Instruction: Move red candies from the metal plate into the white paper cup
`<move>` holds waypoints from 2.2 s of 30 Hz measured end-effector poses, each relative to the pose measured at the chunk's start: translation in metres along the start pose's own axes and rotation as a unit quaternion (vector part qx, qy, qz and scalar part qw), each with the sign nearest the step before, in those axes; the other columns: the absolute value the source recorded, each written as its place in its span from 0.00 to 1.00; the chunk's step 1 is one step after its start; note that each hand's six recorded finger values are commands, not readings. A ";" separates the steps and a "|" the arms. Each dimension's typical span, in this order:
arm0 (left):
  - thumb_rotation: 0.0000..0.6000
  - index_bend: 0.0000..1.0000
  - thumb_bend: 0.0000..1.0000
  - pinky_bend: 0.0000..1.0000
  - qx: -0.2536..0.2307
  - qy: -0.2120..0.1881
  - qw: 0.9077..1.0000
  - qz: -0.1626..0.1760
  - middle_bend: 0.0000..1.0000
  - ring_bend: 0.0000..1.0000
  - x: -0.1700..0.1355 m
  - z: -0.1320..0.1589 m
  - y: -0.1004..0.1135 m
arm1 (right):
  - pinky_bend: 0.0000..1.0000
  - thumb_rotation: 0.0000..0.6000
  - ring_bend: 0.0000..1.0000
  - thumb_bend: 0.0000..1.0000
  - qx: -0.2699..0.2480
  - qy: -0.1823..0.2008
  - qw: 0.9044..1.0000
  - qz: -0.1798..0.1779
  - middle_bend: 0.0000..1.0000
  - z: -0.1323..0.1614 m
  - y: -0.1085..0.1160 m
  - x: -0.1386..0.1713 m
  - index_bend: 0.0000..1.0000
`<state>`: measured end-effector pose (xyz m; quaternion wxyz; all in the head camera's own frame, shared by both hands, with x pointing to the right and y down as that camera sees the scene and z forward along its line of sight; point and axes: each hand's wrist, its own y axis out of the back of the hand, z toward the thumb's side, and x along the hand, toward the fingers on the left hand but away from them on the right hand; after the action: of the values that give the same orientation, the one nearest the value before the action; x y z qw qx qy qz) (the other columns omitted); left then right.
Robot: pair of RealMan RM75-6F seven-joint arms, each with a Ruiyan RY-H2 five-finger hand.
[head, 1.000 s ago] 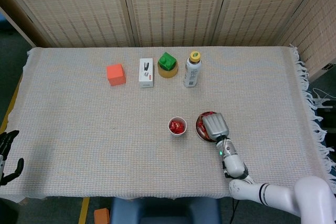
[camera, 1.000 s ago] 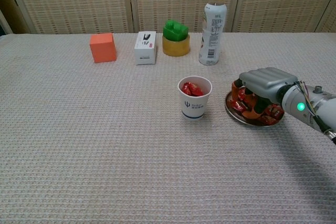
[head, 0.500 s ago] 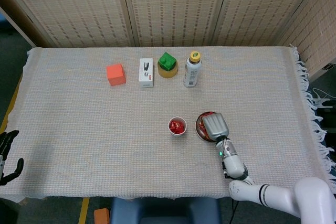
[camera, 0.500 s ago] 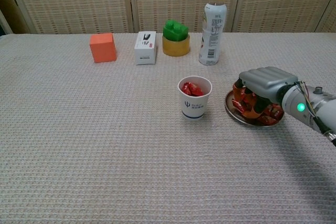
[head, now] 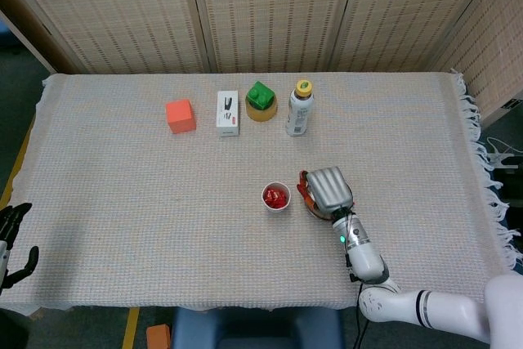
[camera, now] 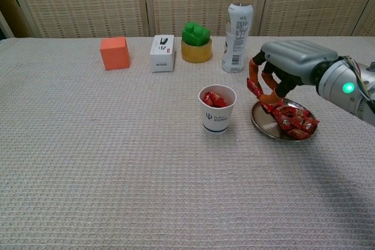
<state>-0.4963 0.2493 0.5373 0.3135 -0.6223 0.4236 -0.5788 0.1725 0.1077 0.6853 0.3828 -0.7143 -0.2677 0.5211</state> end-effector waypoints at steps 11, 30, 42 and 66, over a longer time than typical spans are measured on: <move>1.00 0.00 0.51 0.25 -0.003 0.002 1.000 0.001 0.05 0.02 0.000 -0.002 0.001 | 1.00 1.00 0.85 0.25 -0.009 0.028 1.000 0.000 0.79 0.051 -0.001 -0.019 0.51; 1.00 0.00 0.51 0.25 -0.005 0.000 1.000 0.004 0.05 0.02 -0.002 -0.001 0.003 | 1.00 1.00 0.84 0.25 0.009 0.035 0.999 0.006 0.79 0.043 0.000 -0.007 0.22; 1.00 0.00 0.51 0.25 0.004 0.002 1.000 0.000 0.05 0.02 0.000 0.000 -0.001 | 1.00 1.00 0.83 0.24 0.027 -0.004 1.000 -0.002 0.79 -0.016 0.002 0.015 0.25; 1.00 0.00 0.51 0.25 0.007 0.003 1.000 -0.005 0.05 0.02 0.002 0.002 -0.004 | 1.00 1.00 0.83 0.24 0.109 -0.034 0.988 0.107 0.79 -0.075 -0.062 0.027 0.31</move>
<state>-0.4941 0.2492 0.5414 0.3140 -0.6200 0.4173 -0.5856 0.2537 0.1441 0.7344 0.3912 -0.6745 -0.1445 0.6092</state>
